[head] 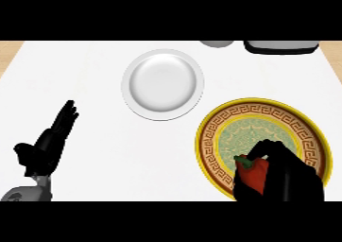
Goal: Pick the bell pepper from the plate and place it in the plate
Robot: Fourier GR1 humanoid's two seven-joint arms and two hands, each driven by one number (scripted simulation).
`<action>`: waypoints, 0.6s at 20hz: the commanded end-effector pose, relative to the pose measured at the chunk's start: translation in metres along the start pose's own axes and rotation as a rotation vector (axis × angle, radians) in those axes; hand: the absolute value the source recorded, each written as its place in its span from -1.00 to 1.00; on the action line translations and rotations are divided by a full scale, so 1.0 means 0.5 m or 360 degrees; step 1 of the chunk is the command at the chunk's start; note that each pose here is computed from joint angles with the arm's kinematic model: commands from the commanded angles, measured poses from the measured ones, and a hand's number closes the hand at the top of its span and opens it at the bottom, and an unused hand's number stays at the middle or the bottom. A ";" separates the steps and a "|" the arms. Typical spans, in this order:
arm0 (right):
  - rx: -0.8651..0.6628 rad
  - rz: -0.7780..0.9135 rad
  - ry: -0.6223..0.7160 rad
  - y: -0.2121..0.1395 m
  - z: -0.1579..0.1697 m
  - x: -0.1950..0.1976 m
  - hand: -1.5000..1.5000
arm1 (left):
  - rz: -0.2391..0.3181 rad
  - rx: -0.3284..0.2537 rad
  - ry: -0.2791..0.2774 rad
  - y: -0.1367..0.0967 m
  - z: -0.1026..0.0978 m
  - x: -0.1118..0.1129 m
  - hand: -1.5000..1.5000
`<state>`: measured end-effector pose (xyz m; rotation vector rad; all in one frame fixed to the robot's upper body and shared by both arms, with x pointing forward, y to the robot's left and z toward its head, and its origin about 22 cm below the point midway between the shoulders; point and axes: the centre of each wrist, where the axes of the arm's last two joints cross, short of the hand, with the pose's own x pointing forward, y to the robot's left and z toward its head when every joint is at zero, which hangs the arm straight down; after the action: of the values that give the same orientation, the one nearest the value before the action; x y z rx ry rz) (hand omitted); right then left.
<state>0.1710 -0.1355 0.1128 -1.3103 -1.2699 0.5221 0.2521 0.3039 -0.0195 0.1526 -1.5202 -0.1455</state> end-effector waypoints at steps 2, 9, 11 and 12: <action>-0.0205 -0.0038 -0.0128 -0.053 -0.001 0.049 1.00 | -0.0016 -0.0021 0.0032 0.001 -0.021 -0.003 0.00; -0.0150 -0.0155 -0.0163 -0.002 -0.082 0.137 1.00 | 0.0032 -0.0021 -0.0017 -0.031 -0.032 0.005 0.00; -0.0141 -0.0113 -0.0168 -0.054 -0.110 0.211 1.00 | 0.0005 0.0010 -0.0004 -0.035 -0.023 0.009 0.00; -0.0089 -0.0107 -0.0172 -0.045 -0.130 0.221 1.00 | -0.0003 -0.0031 -0.0009 -0.026 -0.016 0.019 0.00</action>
<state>0.2288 -0.0890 0.1655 -1.3132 -1.4483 0.5041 0.2586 0.2928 -0.0182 0.1442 -1.5242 -0.1484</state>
